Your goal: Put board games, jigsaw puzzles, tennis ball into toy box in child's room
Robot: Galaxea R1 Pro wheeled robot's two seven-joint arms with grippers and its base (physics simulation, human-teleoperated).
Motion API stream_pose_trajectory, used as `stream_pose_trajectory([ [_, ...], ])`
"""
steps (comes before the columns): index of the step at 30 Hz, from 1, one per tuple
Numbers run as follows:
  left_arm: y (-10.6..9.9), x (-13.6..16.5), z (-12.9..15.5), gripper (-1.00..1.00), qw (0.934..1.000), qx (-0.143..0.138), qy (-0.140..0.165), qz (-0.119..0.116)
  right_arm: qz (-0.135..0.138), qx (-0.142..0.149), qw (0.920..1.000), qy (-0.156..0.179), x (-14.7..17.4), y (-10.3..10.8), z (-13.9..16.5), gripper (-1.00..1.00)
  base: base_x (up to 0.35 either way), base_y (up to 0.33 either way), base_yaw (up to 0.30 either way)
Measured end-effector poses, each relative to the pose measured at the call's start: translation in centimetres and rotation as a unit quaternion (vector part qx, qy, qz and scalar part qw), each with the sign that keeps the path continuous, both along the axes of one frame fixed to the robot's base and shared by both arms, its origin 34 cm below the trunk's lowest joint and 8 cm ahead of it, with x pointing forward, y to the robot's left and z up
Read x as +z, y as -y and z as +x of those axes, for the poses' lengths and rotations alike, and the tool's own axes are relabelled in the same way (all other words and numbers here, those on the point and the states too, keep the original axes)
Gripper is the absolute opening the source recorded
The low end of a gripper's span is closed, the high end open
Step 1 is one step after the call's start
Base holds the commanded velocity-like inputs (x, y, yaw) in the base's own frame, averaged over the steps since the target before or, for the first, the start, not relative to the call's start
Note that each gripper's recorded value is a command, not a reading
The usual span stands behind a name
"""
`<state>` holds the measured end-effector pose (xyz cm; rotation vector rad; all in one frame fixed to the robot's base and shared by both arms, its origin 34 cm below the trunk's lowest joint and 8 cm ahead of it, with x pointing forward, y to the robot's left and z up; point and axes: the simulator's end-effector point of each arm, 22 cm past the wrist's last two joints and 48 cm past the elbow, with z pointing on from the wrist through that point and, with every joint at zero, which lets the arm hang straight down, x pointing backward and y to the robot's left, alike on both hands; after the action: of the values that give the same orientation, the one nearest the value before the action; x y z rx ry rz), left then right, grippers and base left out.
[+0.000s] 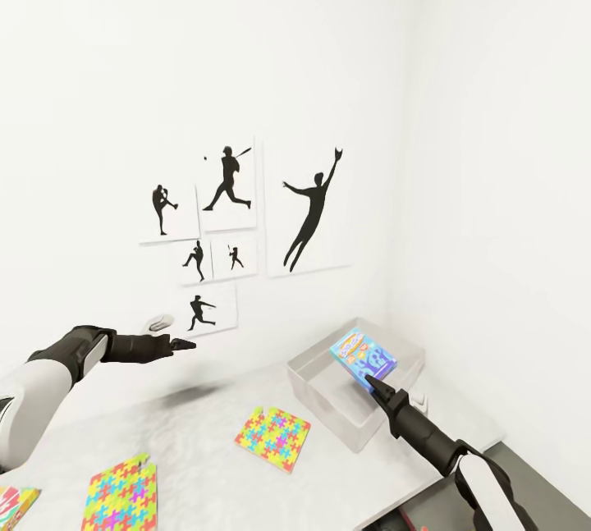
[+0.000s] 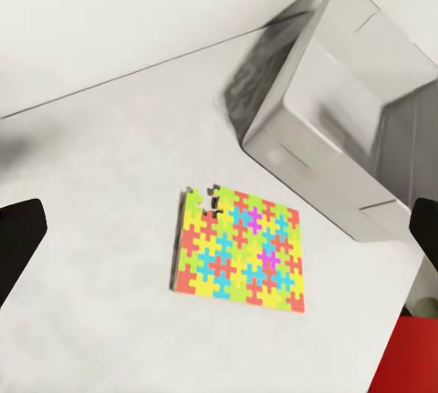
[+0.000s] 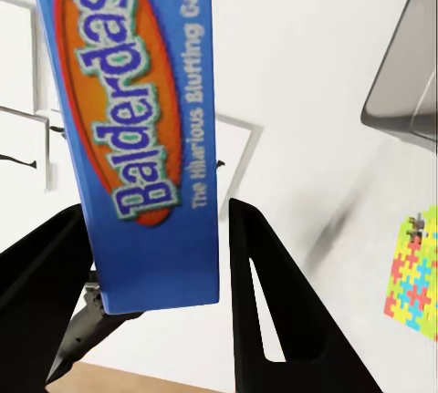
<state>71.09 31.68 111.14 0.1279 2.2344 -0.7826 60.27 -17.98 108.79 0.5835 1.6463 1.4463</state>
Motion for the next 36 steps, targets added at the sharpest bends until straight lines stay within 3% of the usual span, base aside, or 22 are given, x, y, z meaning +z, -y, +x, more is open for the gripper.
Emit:
stream_pose_trajectory([
  [36, 0.0, -3.5, 0.5, 1.0, 0.9996, -0.001, -0.029, -0.001, -0.003, 0.0, 0.9996, -0.028, -2.8, 0.2, 0.4, -1.0, 0.0, 0.0, 0.0],
])
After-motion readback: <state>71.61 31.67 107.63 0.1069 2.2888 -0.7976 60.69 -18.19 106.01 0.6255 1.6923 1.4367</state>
